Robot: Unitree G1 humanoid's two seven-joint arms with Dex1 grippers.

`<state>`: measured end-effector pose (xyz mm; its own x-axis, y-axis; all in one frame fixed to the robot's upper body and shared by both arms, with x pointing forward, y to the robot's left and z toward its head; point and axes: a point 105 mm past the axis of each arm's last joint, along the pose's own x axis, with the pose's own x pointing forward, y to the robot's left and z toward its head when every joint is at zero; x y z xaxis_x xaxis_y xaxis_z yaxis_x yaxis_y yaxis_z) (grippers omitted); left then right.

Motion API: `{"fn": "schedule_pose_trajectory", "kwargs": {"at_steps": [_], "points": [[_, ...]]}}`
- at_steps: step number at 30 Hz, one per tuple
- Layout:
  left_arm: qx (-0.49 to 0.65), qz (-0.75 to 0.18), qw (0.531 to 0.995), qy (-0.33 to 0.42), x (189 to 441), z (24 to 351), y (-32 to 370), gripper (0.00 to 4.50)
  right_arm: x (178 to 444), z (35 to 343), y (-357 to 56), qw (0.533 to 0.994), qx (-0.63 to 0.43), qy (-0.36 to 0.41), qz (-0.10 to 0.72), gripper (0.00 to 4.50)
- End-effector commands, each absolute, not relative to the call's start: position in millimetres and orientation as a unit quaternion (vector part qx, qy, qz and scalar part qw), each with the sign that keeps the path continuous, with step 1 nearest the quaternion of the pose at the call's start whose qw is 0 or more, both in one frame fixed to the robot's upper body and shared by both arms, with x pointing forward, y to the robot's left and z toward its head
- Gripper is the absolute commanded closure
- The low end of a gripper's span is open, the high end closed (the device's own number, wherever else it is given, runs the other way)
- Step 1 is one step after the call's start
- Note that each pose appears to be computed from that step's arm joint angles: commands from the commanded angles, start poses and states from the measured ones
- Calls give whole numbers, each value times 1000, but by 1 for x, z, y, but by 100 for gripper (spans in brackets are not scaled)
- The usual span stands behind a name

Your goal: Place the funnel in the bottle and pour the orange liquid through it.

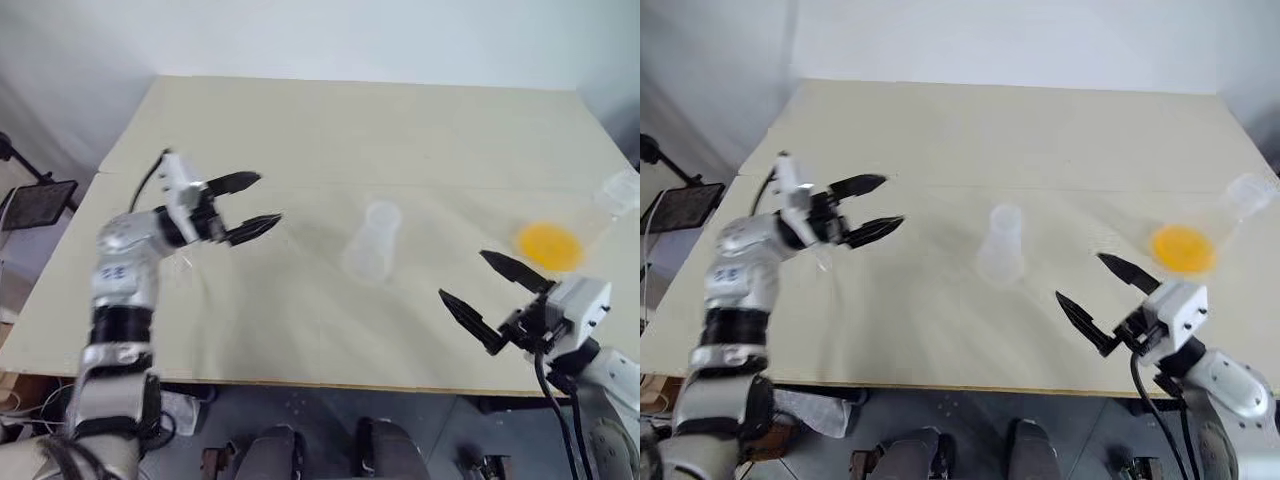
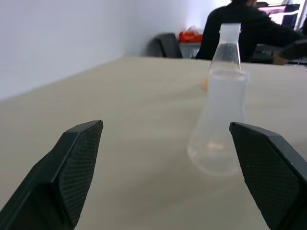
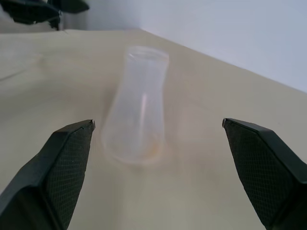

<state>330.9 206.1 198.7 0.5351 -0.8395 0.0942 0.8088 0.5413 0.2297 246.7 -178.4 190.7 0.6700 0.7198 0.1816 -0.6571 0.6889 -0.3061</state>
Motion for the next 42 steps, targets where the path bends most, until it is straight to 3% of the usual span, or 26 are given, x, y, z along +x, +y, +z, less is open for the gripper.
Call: {"fn": "schedule_pose_trajectory", "kwargs": {"at_steps": [1, 6, 15, 18, 28, 36, 42], "points": [[85, -395, 909, -102, 311, 203, 246, 1, 246, 197, -160, 885, -93, -152, 429, 0], [84, -268, 958, -60, 265, 176, 312, 1, 249, 195, -139, 852, -94, -141, 495, 0], [80, -109, 991, -26, 203, 156, 360, 1, 248, 194, -113, 799, -103, -135, 577, 0], [64, -90, 994, -13, 194, 151, 365, 1, 250, 194, -110, 795, -102, -135, 582, 0], [44, -149, 988, -20, 233, 151, 313, 1, 258, 190, -123, 811, -108, -124, 562, 0], [56, -84, 995, 3, 287, 133, 315, 1, 255, 188, -124, 823, -103, -125, 544, 0], [53, -109, 993, 5, 293, 130, 307, 1, 255, 189, -132, 836, -108, -123, 523, 0]]}}
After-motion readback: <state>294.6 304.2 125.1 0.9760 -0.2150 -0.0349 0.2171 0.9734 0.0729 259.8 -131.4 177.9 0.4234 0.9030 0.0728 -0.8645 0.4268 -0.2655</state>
